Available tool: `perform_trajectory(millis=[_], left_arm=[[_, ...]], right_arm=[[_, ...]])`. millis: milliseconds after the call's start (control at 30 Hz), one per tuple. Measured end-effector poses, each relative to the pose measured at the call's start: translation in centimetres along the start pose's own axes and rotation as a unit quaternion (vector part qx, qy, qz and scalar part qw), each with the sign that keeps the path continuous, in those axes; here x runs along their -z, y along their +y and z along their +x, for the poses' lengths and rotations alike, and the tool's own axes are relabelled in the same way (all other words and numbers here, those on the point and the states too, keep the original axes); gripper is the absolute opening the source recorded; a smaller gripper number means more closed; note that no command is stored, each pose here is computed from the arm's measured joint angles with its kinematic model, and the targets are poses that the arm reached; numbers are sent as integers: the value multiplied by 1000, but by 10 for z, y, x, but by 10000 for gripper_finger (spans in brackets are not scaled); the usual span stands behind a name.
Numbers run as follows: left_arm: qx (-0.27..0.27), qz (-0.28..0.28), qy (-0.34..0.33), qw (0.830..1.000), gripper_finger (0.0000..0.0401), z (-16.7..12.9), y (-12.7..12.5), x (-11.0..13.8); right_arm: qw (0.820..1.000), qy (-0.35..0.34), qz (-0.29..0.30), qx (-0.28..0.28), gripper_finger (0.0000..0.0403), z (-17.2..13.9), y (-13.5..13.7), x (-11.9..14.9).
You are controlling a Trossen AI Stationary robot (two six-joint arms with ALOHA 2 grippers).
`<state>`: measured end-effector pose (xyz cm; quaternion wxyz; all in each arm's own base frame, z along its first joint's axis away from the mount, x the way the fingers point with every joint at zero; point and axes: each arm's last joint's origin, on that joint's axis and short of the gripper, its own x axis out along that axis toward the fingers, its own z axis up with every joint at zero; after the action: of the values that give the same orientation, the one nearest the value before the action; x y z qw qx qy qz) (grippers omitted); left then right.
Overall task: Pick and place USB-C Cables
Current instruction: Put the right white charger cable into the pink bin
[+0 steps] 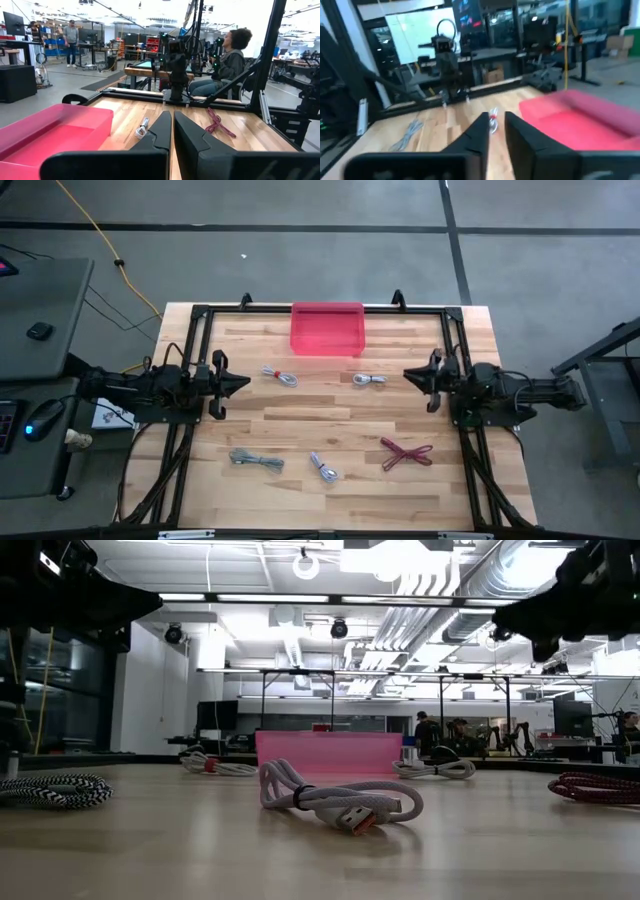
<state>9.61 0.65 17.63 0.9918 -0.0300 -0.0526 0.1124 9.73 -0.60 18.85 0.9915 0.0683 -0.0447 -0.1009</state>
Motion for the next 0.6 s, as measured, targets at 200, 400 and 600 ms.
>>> perform_trajectory(millis=[200, 400, 600], left_arm=[[0, 0, 0, 1000, 1, 0, 0, 0], [0, 0, 0, 1000, 1, 0, 0, 0], [0, 9, 0, 1000, 1, 0, 0, 0]], right_arm=[[997, -48, -45, 35, 140, -5, 1, -35], [990, -65, -110, 68, 176, -5, 6, -88], [971, 56, -193, 129, 181, 21, 12, -124]])
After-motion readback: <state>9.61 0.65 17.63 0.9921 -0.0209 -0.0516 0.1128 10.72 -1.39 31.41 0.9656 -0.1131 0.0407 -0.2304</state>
